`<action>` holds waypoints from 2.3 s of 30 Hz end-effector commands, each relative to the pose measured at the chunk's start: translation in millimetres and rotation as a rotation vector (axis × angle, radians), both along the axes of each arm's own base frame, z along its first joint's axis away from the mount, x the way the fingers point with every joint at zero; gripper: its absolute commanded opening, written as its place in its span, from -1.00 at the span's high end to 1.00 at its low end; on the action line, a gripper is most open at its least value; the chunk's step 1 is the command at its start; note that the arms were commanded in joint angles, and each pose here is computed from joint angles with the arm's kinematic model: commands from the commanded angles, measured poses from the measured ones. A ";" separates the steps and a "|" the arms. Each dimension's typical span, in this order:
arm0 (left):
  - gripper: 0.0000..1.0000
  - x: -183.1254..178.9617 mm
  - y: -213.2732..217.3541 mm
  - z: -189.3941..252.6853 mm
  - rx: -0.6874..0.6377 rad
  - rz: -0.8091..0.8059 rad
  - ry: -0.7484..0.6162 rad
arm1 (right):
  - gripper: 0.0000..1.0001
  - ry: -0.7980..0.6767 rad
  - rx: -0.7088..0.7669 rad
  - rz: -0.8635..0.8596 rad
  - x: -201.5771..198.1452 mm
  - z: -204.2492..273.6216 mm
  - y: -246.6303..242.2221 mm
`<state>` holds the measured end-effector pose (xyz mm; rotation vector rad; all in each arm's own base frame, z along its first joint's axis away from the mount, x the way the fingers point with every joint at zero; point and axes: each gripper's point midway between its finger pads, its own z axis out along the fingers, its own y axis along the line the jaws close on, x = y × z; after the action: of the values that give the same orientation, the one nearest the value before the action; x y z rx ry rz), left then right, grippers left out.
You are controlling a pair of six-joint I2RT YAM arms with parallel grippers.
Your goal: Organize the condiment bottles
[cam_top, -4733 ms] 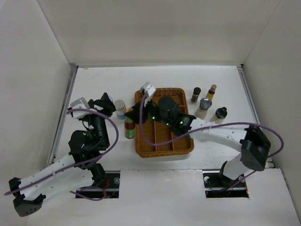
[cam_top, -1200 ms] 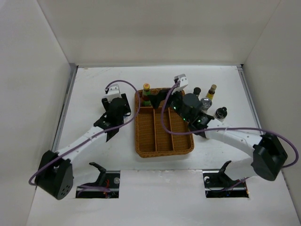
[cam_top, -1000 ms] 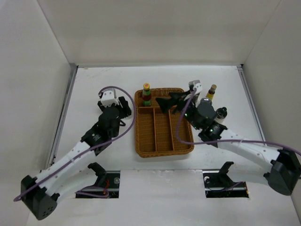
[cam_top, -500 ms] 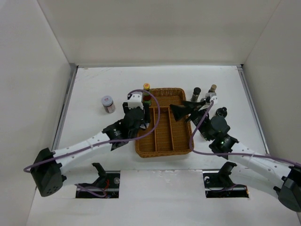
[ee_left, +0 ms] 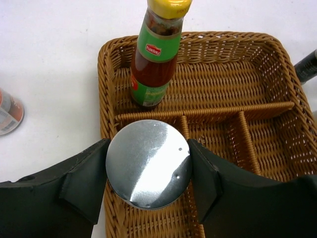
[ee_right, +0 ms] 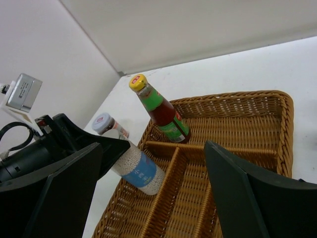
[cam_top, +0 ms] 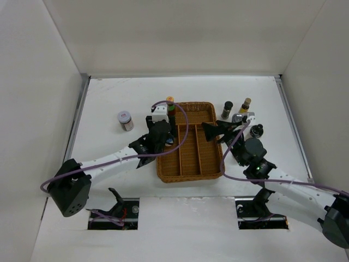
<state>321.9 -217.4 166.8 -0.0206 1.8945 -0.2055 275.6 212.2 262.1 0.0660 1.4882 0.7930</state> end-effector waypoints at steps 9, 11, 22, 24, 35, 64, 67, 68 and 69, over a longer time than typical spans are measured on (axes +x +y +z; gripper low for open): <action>-0.36 28.3 -16.4 24.4 -0.097 -0.009 -0.095 | -0.81 -0.060 0.080 -0.027 -1.3 20.9 -9.8; -0.54 25.8 -14.6 28.8 -0.105 -0.007 -0.104 | -0.80 -0.064 0.084 -0.034 -1.0 21.8 -12.7; -0.79 -3.3 61.1 97.7 -0.162 0.126 -0.214 | -0.80 -0.056 0.087 -0.025 -3.0 17.7 -11.3; -0.81 -5.7 89.9 91.4 -0.155 0.212 -0.205 | -0.80 -0.058 0.090 -0.028 -3.8 18.7 -12.8; -0.80 57.3 182.9 0.1 -0.103 0.479 0.067 | -0.82 -0.051 0.082 -0.018 -3.8 16.5 -9.3; 0.23 96.3 193.7 -14.5 -0.109 0.512 0.068 | -0.83 -0.030 0.068 0.026 -5.0 9.5 4.6; 0.29 72.8 178.4 11.1 -0.126 0.469 0.015 | -0.83 -0.039 0.069 0.019 -6.0 11.5 1.8; 0.29 61.9 171.1 19.8 -0.128 0.445 0.006 | -0.83 -0.037 0.074 0.018 -6.5 10.8 1.1; 0.30 49.6 163.6 29.0 -0.132 0.417 -0.004 | -0.83 -0.035 0.072 0.018 -5.9 9.6 0.7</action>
<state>380.0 -36.3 122.2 -0.5057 2.0195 0.0821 274.0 211.9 250.7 0.0783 1.4993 0.8030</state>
